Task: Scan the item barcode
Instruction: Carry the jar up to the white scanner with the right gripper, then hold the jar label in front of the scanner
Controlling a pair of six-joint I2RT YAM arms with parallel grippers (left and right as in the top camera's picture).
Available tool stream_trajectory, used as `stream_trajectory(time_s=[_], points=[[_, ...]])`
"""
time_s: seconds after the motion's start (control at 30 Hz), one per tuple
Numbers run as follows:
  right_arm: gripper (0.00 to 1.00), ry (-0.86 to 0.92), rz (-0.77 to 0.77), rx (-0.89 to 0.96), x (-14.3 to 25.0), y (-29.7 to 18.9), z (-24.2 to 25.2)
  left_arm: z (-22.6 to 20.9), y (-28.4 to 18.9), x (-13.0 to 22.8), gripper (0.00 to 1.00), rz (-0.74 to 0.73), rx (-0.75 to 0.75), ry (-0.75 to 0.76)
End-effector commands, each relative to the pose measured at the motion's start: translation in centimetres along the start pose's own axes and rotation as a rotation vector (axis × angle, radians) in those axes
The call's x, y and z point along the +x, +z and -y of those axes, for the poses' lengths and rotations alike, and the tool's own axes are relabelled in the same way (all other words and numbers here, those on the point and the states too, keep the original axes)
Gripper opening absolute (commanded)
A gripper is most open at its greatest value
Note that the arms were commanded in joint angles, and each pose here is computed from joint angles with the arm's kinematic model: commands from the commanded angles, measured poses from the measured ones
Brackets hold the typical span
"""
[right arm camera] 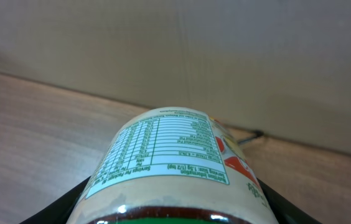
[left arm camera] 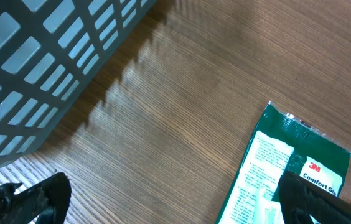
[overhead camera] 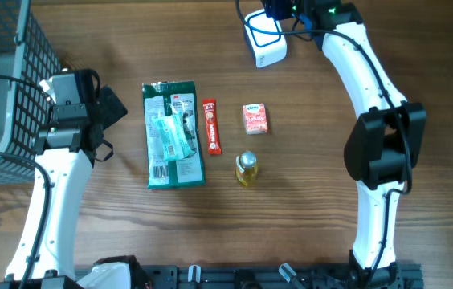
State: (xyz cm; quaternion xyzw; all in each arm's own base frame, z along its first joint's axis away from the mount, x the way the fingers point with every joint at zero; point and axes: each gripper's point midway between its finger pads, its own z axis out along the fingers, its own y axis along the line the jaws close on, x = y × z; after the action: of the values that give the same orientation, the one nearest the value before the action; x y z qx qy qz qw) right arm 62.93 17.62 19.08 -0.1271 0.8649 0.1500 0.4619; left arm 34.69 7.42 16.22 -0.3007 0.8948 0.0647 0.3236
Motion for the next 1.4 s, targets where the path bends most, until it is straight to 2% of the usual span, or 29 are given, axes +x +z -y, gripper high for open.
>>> stream_trajectory(time_s=[0.0, 0.3, 1.37], points=[[0.04, -0.007, -0.006, -0.008, 1.3, 2.1, -0.2, -0.3, -0.3, -0.6, 1.0, 0.018, -0.009, 0.003], [0.04, 0.004, 0.029, -0.012, 2.7, 5.1, 0.4, -0.3, -0.3, -0.6, 1.0, 0.018, -0.01, 0.003], [0.05, 0.023, -0.077, -0.039, 6.9, 6.9, 0.0, -0.3, -0.3, -0.6, 1.0, 0.018, -0.009, 0.003]])
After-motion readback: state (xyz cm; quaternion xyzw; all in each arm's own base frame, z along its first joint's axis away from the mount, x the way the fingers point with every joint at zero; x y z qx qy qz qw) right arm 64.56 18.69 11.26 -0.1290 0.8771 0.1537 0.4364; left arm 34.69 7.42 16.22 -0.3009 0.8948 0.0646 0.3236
